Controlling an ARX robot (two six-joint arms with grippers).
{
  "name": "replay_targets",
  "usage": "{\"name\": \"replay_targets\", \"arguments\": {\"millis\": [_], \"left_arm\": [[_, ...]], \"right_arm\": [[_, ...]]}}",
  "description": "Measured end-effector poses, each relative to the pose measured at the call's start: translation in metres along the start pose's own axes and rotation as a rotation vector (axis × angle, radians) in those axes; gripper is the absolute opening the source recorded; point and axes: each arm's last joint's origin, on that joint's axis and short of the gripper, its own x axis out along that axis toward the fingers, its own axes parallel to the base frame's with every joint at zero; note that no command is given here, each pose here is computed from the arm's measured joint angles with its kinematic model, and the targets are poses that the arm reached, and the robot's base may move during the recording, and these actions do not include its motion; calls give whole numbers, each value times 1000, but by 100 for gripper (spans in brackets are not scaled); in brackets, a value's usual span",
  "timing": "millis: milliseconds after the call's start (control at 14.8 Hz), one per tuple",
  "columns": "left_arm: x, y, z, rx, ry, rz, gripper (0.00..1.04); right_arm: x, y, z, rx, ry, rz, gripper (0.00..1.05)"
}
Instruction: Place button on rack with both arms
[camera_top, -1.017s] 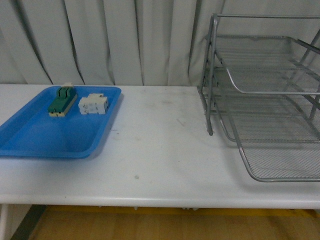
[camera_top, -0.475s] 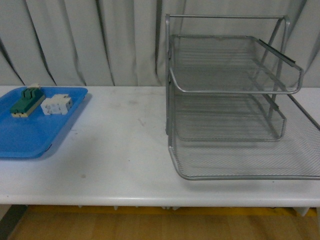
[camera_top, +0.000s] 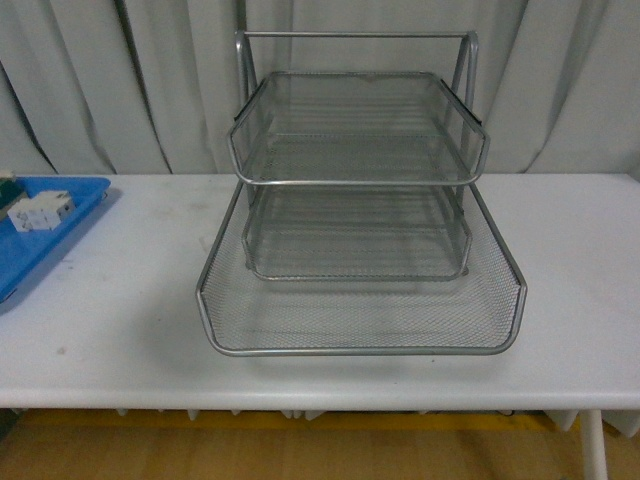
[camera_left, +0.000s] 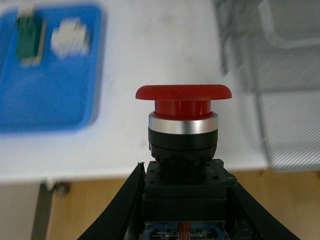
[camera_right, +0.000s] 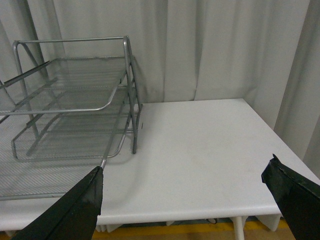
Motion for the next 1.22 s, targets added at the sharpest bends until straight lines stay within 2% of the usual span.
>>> {"name": "replay_targets", "arguments": {"millis": [68, 203, 407, 610, 678, 746, 881, 1017, 1085, 1220], "left_arm": [[1, -11, 3, 73, -65, -56, 36], [16, -33, 12, 177, -92, -108, 36], [54, -91, 31, 324, -91, -280, 36], [79, -128, 38, 474, -128, -320, 36], [87, -137, 37, 514, -116, -339, 36], [119, -167, 22, 637, -50, -386, 36], [141, -180, 5, 690, 19, -408, 36], [155, -186, 4, 696, 32, -379, 36], [160, -188, 5, 693, 35, -373, 43], [162, -185, 9, 681, 58, -368, 67]], "right_arm": [[0, 0, 0, 0, -4, 0, 98], [0, 0, 0, 0, -4, 2, 98], [0, 0, 0, 0, -4, 1, 98], [0, 0, 0, 0, -4, 1, 98], [0, 0, 0, 0, -3, 2, 98], [0, 0, 0, 0, -4, 1, 98], [0, 0, 0, 0, -4, 1, 98], [0, 0, 0, 0, -4, 1, 98], [0, 0, 0, 0, -3, 1, 98], [0, 0, 0, 0, -3, 1, 98]]}}
